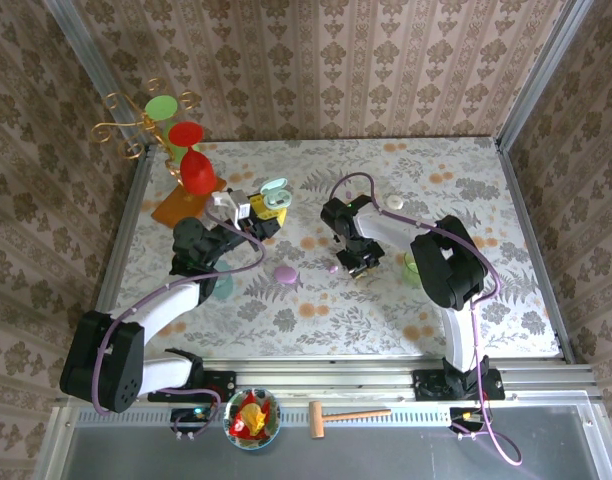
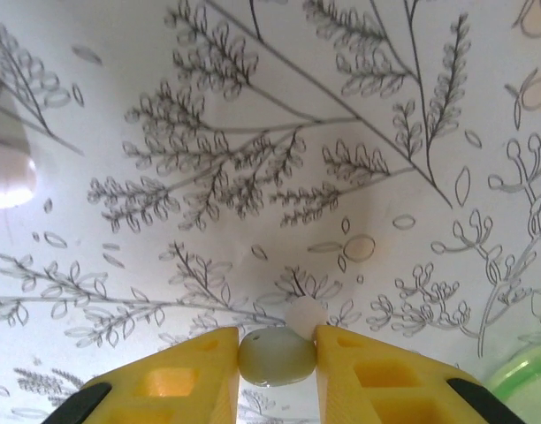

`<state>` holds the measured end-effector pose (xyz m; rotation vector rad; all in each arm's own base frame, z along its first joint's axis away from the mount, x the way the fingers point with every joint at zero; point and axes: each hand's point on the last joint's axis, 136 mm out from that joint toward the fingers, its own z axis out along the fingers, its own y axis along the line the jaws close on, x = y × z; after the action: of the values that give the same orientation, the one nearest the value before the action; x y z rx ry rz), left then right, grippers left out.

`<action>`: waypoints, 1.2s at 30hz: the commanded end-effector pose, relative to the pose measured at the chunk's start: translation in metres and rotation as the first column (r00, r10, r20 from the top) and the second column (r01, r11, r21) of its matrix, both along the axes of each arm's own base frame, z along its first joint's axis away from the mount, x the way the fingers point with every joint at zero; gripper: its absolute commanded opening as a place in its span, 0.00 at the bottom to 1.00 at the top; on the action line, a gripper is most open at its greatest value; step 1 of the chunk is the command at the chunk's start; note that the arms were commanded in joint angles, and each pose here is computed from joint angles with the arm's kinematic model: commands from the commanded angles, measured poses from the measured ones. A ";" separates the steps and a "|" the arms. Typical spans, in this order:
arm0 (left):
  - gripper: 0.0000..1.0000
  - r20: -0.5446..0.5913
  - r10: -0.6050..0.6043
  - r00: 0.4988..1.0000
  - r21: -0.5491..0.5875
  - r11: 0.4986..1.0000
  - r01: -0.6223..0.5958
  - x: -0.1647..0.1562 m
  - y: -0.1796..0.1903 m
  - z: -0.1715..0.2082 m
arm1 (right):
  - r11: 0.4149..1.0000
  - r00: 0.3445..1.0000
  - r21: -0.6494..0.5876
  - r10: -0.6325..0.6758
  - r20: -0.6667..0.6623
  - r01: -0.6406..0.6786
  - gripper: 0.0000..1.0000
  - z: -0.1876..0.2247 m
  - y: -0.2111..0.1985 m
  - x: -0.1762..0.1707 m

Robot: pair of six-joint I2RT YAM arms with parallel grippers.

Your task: Insert the wireless bluetooth earbuds into the charging case

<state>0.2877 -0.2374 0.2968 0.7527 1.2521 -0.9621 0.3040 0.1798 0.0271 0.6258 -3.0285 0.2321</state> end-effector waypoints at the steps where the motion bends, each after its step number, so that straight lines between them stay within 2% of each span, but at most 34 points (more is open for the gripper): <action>1: 0.30 0.056 0.018 0.998 -0.015 1.000 -0.018 -0.002 0.005 0.011 | 0.999 0.999 0.003 -0.043 0.025 0.043 0.29 -0.007 0.001 0.009; 6: 0.30 0.050 0.018 0.999 -0.015 1.000 -0.017 -0.002 0.005 0.010 | 0.998 0.999 0.031 -0.050 0.018 0.049 0.37 -0.010 0.003 0.007; 12: 0.30 0.054 0.015 0.998 -0.016 1.000 -0.015 -0.002 0.005 0.012 | 0.994 0.996 0.103 -0.032 0.079 0.024 0.49 0.011 0.012 0.015; 16: 0.30 0.055 0.012 0.998 -0.019 1.000 -0.011 -0.001 0.004 0.013 | 0.991 0.999 0.131 -0.034 0.040 0.029 0.55 0.004 0.017 0.014; 27: 0.30 0.058 0.011 0.998 -0.012 1.000 -0.010 -0.002 0.003 0.014 | 0.996 0.999 0.077 -0.043 -0.024 0.045 0.55 -0.013 -0.001 -0.010; 36: 0.30 0.060 -0.002 0.998 -0.019 1.000 0.003 0.000 0.000 0.016 | 0.991 0.997 0.110 -0.077 -0.031 0.080 0.43 -0.007 0.001 -0.021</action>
<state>0.2884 -0.2374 0.2958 0.7504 1.2557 -0.9615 0.2970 0.1855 0.0146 0.5474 -3.0769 0.0578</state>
